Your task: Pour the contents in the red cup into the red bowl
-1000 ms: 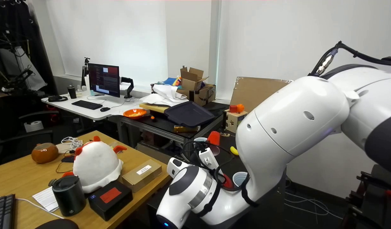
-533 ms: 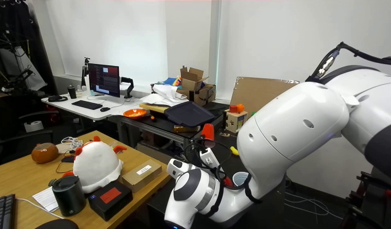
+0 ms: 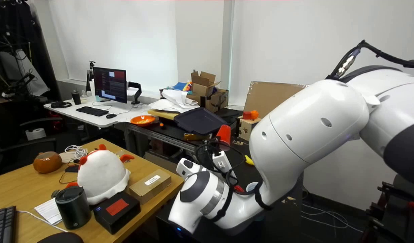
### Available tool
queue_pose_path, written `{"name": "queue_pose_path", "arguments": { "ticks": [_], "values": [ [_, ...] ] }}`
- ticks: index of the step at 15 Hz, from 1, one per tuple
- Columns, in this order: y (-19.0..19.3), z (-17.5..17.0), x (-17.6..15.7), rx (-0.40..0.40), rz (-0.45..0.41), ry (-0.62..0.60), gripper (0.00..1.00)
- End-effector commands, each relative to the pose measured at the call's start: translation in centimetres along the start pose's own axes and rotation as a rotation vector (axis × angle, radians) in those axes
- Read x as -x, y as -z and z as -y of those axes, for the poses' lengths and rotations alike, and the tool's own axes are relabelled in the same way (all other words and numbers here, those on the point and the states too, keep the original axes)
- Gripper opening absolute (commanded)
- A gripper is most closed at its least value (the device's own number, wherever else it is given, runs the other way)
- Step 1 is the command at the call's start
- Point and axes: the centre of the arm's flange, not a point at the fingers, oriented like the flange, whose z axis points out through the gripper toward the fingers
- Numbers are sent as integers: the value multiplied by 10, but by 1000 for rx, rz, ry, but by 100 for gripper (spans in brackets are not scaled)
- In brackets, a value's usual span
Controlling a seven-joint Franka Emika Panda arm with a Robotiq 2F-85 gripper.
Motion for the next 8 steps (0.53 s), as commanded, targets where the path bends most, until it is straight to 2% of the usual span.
{"name": "queue_pose_path", "arguments": {
  "ticks": [1, 5, 8],
  "values": [
    [-35, -72, -2, -124, 116, -92, 1],
    [-85, -154, -2, -286, 194, -181, 1],
    [-125, -200, 7, -414, 259, -258, 1]
  ]
}}
